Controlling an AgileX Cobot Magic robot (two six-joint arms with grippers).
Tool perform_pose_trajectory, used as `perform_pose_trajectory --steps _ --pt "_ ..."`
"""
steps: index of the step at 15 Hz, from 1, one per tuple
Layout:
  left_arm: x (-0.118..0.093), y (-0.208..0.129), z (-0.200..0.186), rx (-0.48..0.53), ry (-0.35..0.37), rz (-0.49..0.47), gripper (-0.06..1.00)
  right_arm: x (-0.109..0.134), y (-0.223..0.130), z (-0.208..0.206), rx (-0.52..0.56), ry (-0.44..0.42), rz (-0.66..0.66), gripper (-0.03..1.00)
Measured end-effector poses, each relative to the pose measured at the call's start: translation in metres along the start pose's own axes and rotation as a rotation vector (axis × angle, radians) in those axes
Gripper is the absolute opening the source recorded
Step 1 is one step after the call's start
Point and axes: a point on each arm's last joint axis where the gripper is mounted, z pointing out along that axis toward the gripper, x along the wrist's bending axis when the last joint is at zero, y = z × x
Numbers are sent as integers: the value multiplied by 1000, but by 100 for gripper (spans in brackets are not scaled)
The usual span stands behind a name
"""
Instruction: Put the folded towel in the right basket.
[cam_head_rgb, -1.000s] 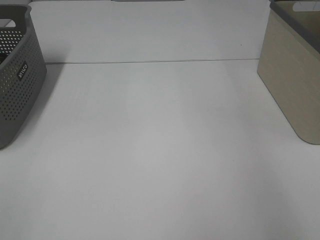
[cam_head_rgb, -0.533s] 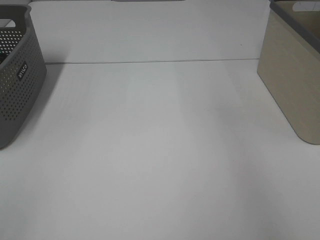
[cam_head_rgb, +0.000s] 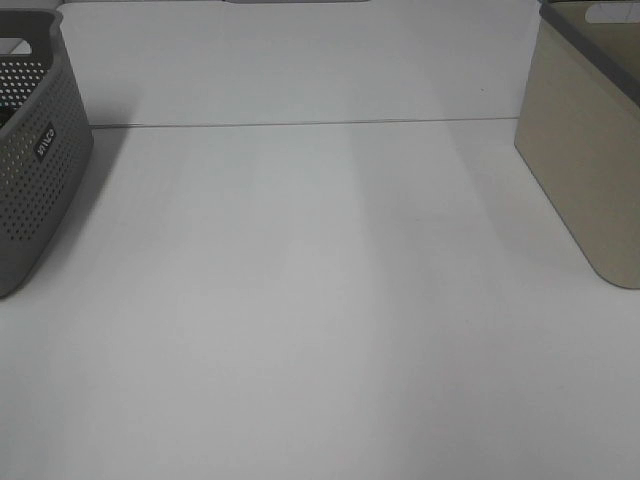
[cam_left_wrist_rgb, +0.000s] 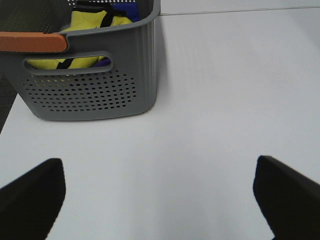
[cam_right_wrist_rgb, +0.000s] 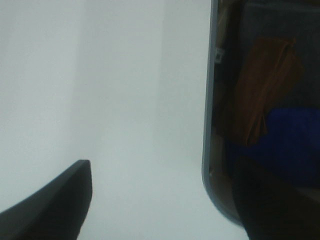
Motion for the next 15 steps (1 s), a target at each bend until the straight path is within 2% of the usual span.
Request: perform_pose_trajectory --steps 5,9,10,13,14,15 --pt "0 0 0 0 0 0 97 9 -126 -10 169 -2 27 73" --pt "0 0 0 0 0 0 97 14 -218 -16 201 -18 23 73" --pt "0 0 0 0 0 0 97 14 -228 -16 197 -25 19 73" --pt "0 0 0 0 0 0 97 16 -274 -26 74 -70 -16 73" --pt "0 0 0 0 0 0 97 17 -284 -31 1 -81 -26 73" --pt "0 0 0 0 0 0 97 19 -300 -41 -149 -95 -42 73"
